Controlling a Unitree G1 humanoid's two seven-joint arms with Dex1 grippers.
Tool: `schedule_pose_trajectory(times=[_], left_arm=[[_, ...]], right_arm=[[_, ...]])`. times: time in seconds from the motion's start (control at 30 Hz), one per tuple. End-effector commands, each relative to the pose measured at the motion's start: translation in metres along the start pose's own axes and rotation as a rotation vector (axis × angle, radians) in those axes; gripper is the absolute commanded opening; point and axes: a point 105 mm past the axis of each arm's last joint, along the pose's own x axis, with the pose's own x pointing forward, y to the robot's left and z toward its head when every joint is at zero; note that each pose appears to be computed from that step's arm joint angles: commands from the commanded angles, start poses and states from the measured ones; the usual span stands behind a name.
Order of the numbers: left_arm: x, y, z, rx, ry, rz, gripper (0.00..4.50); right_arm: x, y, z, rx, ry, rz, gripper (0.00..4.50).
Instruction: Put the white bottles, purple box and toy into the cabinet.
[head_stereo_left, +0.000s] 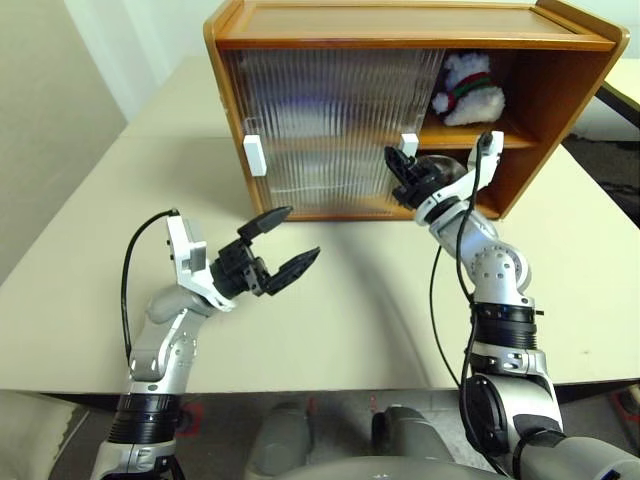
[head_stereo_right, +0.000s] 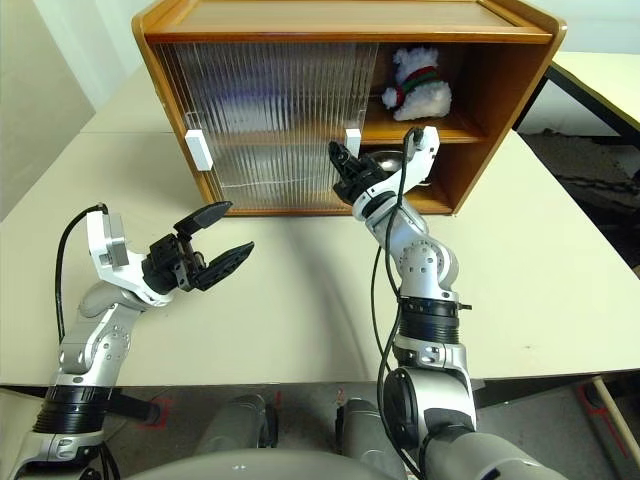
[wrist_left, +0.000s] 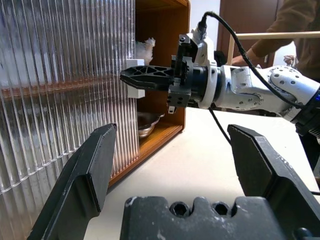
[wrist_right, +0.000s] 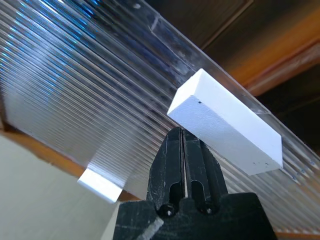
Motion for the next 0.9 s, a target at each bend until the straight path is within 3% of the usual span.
schedule_pose_trajectory(times=[0.03,0.5,0.9], left_arm=[[0.0,0.0,-0.006,-0.007,0.018,0.002,4.5],[0.0,-0.002,-0.008,-0.014,0.019,-0.001,4.5],[0.0,-0.003,-0.009,-0.018,0.025,-0.012,4.5]], right_arm=[[0.001,0.0,0.022,-0.042,-0.073,-0.018,0.05],[-0.011,-0.011,0.038,-0.116,-0.124,-0.094,0.05],[-0.028,-0.035,0.07,-0.222,-0.158,-0.159,0.05]])
